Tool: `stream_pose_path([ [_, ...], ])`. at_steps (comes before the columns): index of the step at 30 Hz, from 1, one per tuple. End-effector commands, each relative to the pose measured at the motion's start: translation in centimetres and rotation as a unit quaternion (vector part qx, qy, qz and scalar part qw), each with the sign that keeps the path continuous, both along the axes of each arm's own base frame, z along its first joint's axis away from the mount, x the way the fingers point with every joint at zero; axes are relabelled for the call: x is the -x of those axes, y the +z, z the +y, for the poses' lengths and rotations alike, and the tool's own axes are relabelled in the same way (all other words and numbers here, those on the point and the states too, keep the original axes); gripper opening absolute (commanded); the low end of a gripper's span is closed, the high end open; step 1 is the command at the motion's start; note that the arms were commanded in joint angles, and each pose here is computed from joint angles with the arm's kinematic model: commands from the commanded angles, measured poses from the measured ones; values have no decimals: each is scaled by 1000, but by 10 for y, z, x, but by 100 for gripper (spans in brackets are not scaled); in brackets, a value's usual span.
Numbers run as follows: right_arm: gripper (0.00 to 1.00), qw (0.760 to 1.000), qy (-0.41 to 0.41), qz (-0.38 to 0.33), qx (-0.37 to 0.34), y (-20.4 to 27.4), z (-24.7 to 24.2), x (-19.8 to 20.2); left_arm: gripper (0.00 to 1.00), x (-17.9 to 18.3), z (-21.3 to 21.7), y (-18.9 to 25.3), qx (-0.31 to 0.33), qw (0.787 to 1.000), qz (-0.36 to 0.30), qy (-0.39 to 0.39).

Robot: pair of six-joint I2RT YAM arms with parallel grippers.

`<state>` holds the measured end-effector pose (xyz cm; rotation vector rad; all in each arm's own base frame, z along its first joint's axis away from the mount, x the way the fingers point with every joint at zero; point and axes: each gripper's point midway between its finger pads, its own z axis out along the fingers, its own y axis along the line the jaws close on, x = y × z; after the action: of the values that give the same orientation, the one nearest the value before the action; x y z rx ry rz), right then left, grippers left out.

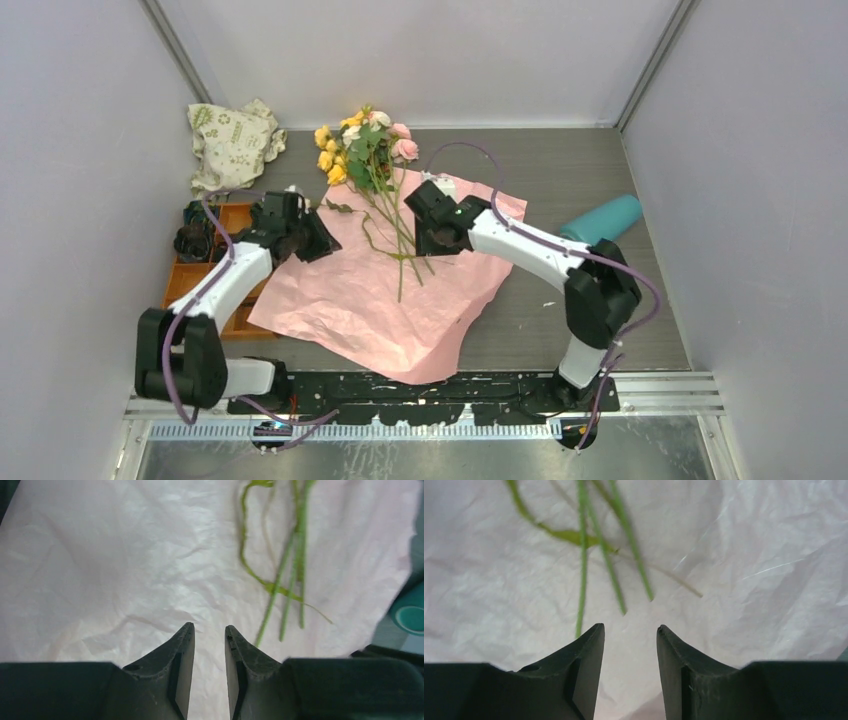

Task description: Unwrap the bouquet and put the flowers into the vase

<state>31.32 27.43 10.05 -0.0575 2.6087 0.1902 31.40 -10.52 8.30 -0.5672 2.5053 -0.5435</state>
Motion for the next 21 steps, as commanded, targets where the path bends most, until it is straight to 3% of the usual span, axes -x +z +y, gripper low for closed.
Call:
stream_pose_path([
  [1,49,999,25,7,17,6,-4,62,31,9,-2,47,2,998,-59,-6],
  [6,49,998,10,54,22,-23,-17,135,31,18,-6,65,17,997,-72,-17],
  [11,49,998,-33,62,-5,-25,-37,172,31,21,-12,76,34,996,-84,-23],
  [15,50,997,-73,-2,-4,9,-55,155,32,21,-18,86,44,994,-94,-30],
  [18,53,990,-118,-80,8,59,-73,121,32,21,-26,94,54,992,-103,-37],
  [21,55,978,-183,-96,-4,90,-99,76,31,20,-42,102,61,990,-115,-56],
])
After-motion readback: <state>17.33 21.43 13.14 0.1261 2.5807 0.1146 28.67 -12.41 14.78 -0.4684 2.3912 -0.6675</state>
